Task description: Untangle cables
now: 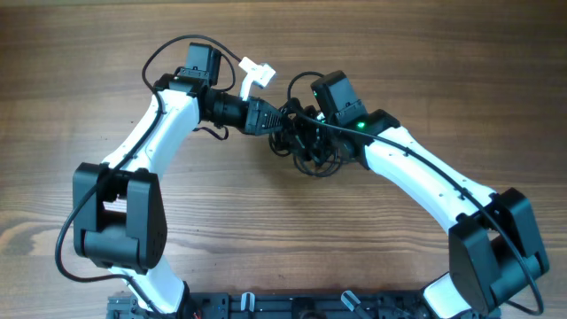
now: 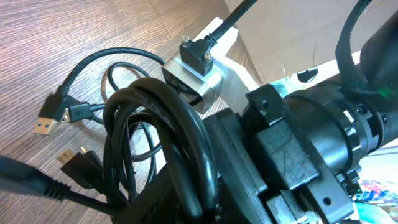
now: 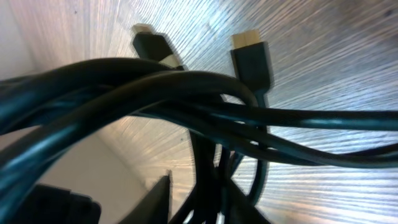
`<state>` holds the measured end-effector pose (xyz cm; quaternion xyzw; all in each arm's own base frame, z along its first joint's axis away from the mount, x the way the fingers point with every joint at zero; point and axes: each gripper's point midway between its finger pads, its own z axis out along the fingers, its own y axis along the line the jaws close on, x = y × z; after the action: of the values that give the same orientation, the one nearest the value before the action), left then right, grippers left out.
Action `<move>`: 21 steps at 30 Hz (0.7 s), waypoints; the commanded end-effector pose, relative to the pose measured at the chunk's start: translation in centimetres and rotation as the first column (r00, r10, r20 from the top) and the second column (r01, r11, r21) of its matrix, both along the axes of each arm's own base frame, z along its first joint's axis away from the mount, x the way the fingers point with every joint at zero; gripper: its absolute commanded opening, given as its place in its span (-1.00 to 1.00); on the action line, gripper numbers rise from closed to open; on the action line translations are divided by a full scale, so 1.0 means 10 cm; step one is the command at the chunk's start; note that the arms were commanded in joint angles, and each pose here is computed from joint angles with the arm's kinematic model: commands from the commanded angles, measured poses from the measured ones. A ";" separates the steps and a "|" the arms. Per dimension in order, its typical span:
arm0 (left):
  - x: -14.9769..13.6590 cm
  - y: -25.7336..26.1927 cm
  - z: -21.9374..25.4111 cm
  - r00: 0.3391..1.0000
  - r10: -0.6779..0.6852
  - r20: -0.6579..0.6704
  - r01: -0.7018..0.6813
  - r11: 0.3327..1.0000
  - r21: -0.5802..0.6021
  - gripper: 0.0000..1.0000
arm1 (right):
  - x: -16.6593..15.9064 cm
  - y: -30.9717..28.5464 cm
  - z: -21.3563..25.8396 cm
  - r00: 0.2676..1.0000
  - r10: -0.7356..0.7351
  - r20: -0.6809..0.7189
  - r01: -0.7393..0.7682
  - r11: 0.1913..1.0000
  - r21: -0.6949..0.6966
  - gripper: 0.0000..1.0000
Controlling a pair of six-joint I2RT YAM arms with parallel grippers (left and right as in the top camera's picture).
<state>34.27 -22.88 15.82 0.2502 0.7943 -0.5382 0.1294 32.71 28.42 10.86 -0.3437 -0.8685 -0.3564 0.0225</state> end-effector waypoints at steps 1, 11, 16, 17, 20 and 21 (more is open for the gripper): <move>-0.09 -0.10 0.10 0.999 -0.047 0.004 0.047 0.997 -0.065 -0.92 | 0.05 -0.04 -0.05 0.999 -0.008 0.041 0.010 0.999 -0.051 -0.73; -0.06 -0.07 0.08 0.999 -0.035 0.011 0.035 0.998 -0.051 -0.92 | 0.12 -0.31 -0.08 0.997 0.000 0.076 0.010 0.991 -0.137 -0.91; 0.09 0.02 0.03 0.997 0.051 -0.053 -0.051 0.999 -0.008 -0.92 | 0.16 -0.37 0.30 0.974 0.041 0.224 -0.008 0.989 -0.144 -0.91; 0.15 0.05 -0.03 0.992 0.099 -0.080 -0.096 0.995 0.037 -0.92 | 0.17 -0.39 0.45 0.958 0.060 0.281 -0.019 0.989 -0.147 -0.92; 0.26 0.12 -0.16 0.975 0.193 -0.115 -0.177 0.975 0.131 -0.92 | 0.14 -0.40 0.73 0.922 0.102 0.373 -0.051 0.988 -0.143 -0.91; 0.29 0.14 -0.19 0.967 0.220 -0.128 -0.200 0.968 0.152 -0.92 | 0.12 -0.40 0.79 0.914 0.113 0.391 -0.061 0.988 -0.143 -0.91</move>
<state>35.29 -23.27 15.84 0.2138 0.8057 -0.5388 0.1220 33.79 25.15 13.73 -0.2850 -0.8947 -0.3331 -0.0861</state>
